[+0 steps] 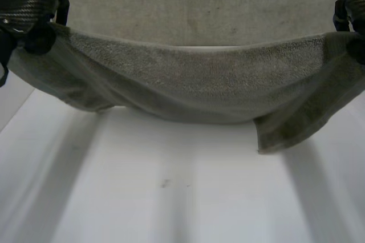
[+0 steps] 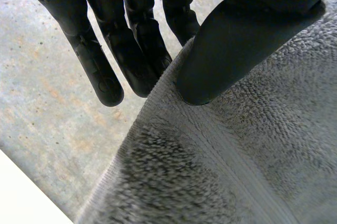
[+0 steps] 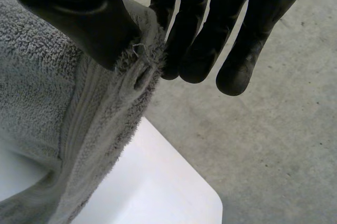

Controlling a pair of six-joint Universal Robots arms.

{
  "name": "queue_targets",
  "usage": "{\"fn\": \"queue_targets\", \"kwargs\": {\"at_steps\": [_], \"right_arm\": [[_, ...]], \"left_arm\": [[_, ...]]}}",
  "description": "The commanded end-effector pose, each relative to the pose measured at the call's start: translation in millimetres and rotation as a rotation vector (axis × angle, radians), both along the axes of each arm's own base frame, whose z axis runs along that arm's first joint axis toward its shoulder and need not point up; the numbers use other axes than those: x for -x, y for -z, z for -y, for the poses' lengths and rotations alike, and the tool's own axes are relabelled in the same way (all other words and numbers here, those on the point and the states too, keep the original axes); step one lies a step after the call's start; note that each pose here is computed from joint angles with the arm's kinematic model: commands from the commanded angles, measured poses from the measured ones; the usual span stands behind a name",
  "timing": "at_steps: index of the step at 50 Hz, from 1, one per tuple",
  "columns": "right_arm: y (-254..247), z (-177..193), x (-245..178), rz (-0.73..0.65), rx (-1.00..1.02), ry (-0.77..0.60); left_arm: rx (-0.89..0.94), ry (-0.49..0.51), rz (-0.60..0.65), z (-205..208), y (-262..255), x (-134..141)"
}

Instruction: Fold the towel.

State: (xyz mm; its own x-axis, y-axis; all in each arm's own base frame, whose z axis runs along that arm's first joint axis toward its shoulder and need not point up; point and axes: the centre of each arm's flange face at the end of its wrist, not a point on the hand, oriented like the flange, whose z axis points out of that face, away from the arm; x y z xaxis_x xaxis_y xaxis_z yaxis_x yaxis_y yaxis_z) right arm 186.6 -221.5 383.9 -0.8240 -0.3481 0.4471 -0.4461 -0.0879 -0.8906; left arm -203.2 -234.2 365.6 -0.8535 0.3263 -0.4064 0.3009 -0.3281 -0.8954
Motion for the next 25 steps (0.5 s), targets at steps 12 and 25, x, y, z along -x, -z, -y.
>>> {"fn": "queue_targets", "kwargs": {"at_steps": [12,25], "right_arm": [[82.5,73.3,-24.9,-0.185,-0.285,-0.067],[47.4,175.3,-78.7,-0.063,0.247,0.033]], "left_arm": [[-0.361,0.0,0.078,75.7,82.6,16.2],[-0.059,0.032,-0.016,167.7,47.7,66.0]]}}
